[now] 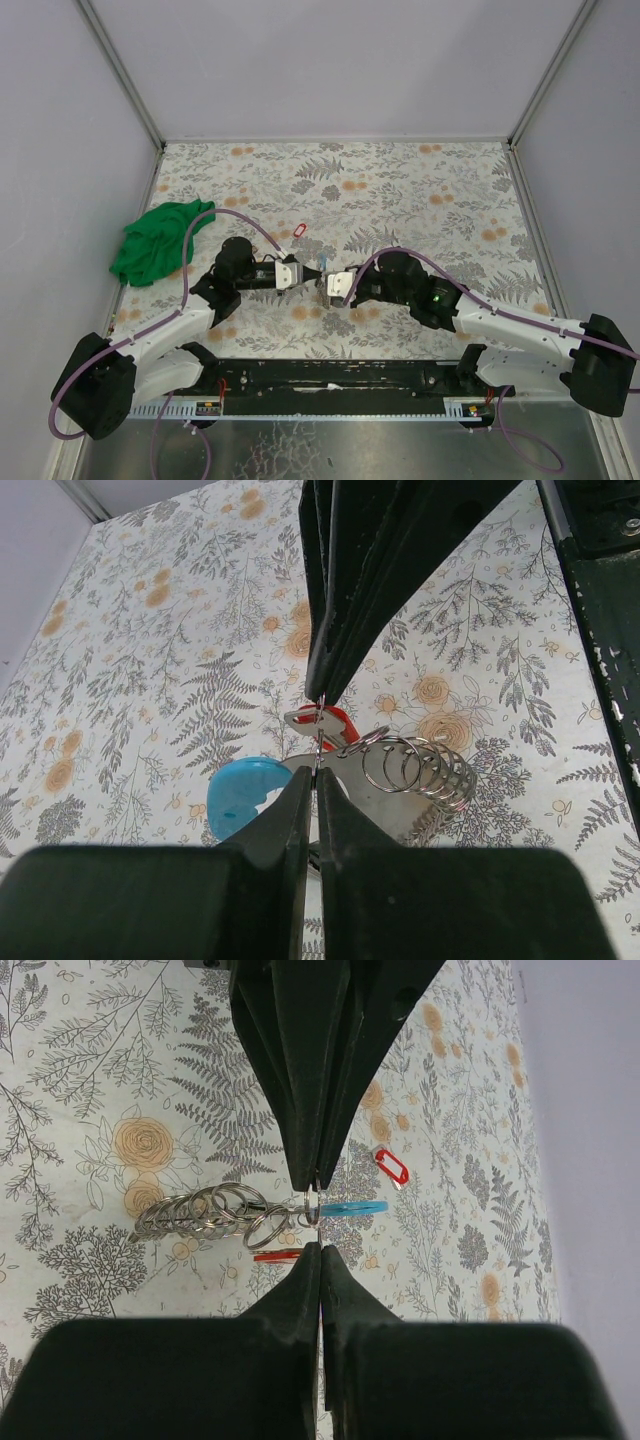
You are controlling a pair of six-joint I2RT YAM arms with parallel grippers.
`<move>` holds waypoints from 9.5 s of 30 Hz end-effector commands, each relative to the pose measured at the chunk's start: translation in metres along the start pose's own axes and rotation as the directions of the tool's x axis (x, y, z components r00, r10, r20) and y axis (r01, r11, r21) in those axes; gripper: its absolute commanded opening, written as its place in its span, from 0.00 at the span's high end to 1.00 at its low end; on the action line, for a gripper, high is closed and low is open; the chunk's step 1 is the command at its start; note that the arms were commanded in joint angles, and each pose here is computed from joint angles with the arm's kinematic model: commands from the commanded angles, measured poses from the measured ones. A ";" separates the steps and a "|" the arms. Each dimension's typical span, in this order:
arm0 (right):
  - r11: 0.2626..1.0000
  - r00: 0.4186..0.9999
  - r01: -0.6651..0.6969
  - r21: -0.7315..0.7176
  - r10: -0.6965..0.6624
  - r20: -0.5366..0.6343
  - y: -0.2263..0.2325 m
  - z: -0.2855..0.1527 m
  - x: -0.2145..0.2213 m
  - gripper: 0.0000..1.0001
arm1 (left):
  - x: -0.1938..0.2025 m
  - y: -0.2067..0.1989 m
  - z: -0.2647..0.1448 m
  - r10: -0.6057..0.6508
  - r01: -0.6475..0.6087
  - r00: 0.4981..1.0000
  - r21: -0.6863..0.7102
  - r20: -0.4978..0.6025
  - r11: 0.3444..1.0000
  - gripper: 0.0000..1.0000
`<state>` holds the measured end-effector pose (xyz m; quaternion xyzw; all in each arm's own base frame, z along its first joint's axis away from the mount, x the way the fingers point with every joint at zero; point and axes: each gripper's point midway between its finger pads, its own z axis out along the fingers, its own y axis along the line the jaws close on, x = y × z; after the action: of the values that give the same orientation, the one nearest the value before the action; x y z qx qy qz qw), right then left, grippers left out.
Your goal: Put the keys on the keyring
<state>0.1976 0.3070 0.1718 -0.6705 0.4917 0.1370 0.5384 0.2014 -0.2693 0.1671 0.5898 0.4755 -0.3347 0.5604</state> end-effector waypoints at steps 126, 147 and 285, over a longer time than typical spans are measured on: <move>0.984 0.985 -0.174 0.030 0.174 0.005 -0.020 0.001 -0.028 1.00 | -0.029 0.010 0.002 0.042 -0.040 0.997 -0.033 0.072 0.999 1.00; 0.984 0.984 -0.176 0.018 0.175 0.020 -0.020 0.005 -0.031 1.00 | -0.030 0.008 0.003 0.043 -0.042 0.996 -0.017 0.078 0.999 1.00; 0.938 0.958 -0.287 0.196 0.281 0.057 -0.035 -0.013 -0.018 0.61 | -0.029 0.027 0.013 -0.064 0.069 0.997 -0.167 0.038 0.984 1.00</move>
<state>0.2047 0.2961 0.1825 -0.5832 0.5959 0.1550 0.5298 0.2126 -0.2808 0.1758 0.5383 0.5403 -0.3240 0.5597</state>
